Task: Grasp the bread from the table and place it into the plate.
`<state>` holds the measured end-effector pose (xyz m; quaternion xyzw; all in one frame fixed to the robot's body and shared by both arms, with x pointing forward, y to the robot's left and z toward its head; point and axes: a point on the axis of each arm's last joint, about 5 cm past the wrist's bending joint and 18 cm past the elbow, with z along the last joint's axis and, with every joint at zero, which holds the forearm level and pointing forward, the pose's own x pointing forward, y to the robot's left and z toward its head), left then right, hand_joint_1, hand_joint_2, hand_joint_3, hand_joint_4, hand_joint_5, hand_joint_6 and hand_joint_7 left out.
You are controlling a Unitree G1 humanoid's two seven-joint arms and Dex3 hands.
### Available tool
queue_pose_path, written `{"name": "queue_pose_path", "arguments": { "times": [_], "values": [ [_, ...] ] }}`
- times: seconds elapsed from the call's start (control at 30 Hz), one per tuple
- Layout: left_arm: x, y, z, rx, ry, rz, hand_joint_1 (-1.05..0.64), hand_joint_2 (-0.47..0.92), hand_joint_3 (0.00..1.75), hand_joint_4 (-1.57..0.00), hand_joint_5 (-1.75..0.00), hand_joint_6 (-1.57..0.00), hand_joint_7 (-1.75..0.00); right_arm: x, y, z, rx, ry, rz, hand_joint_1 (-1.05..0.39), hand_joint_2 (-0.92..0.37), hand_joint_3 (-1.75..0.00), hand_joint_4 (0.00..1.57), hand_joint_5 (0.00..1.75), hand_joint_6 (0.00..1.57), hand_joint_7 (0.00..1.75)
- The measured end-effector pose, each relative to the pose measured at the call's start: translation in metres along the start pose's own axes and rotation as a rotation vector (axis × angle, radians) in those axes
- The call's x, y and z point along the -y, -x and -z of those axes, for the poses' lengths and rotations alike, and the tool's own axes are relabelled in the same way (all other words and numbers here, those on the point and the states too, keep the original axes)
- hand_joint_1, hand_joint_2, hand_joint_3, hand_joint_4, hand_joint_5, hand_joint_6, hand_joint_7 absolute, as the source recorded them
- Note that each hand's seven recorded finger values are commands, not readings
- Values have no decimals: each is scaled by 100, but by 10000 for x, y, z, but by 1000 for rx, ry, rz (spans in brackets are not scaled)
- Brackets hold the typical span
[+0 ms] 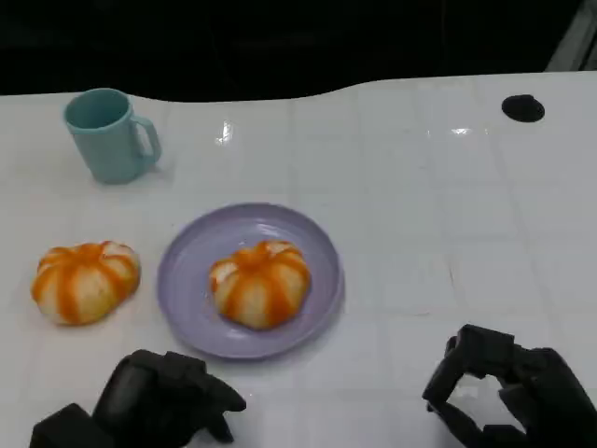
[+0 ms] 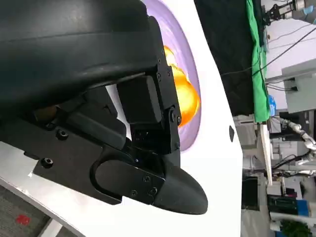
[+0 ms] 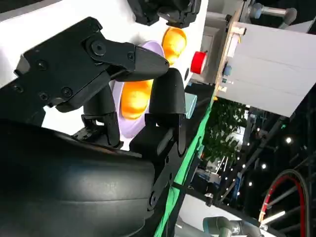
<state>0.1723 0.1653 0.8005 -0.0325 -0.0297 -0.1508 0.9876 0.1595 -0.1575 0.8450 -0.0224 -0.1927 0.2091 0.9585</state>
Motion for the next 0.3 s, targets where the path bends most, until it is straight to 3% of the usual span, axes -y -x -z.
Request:
{"name": "queue_pose_path", "arguments": {
  "times": [0.3],
  "values": [
    [-22, 7, -2, -1, -5, -5, -105, 92, 12, -130, -101, -151, -34, 5, -24, -3, 9, 35, 21, -41, -54, -84, 70, 156, 68, 131]
  ]
}}
